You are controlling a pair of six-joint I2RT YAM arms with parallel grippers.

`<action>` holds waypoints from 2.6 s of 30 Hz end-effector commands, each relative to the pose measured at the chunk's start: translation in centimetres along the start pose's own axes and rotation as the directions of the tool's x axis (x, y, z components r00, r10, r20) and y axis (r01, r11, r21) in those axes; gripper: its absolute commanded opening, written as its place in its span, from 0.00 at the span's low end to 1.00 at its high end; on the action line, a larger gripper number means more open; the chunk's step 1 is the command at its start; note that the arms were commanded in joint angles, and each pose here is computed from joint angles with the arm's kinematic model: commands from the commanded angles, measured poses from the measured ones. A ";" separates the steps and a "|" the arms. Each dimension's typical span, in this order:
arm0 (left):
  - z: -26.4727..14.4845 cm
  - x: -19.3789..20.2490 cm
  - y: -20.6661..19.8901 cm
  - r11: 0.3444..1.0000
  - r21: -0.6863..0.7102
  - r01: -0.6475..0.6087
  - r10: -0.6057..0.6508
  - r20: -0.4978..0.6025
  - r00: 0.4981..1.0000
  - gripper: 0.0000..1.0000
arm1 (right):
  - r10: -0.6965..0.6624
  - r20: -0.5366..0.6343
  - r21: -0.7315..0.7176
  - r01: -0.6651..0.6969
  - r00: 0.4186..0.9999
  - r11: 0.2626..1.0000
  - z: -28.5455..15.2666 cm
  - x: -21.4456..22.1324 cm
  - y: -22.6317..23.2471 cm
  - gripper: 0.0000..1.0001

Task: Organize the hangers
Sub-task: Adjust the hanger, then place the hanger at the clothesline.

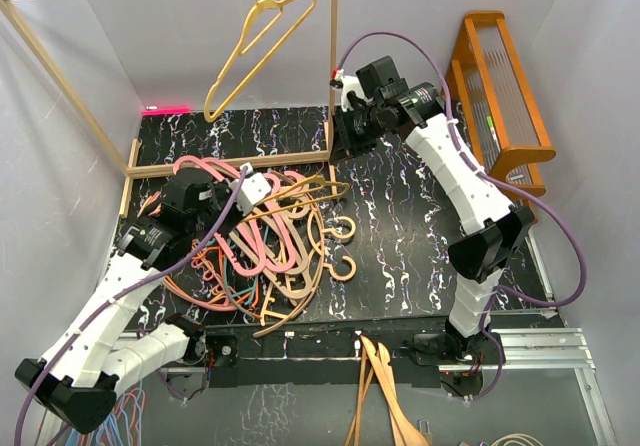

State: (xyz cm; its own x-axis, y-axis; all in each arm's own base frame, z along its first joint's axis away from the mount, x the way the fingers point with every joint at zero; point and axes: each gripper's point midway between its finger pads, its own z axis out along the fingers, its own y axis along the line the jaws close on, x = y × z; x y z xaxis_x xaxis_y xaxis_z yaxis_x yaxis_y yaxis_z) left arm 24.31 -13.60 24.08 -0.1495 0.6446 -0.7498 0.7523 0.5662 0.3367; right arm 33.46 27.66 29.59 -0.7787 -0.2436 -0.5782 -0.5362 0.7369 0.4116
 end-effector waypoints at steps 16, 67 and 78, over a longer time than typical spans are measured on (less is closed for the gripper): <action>-1.7 -1.9 -2.5 0.993 0.108 0.045 -0.057 0.111 0.992 0.00 | -0.848 0.530 0.066 0.997 0.000 0.041 -8.1 3.0 6.9 0.08; -17.5 -22.6 11.6 0.850 -0.227 0.476 -0.081 0.836 0.543 0.00 | -0.688 0.588 0.340 0.641 0.426 0.688 -13.4 -4.2 -5.8 0.99; -15.8 -25.1 13.7 0.838 -0.235 0.493 -0.046 0.869 0.493 0.00 | -0.685 0.581 0.334 0.640 0.439 0.692 -13.0 -3.7 -6.5 0.98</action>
State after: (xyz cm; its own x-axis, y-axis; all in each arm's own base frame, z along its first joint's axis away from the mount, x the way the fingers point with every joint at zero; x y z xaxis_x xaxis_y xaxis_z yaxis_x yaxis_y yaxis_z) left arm 29.14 -14.93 51.89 0.3095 -0.0888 -0.9467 0.4367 0.8977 0.0586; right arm 35.43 15.65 36.91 0.1587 -0.2588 -0.9528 -0.7749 0.5654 -0.2826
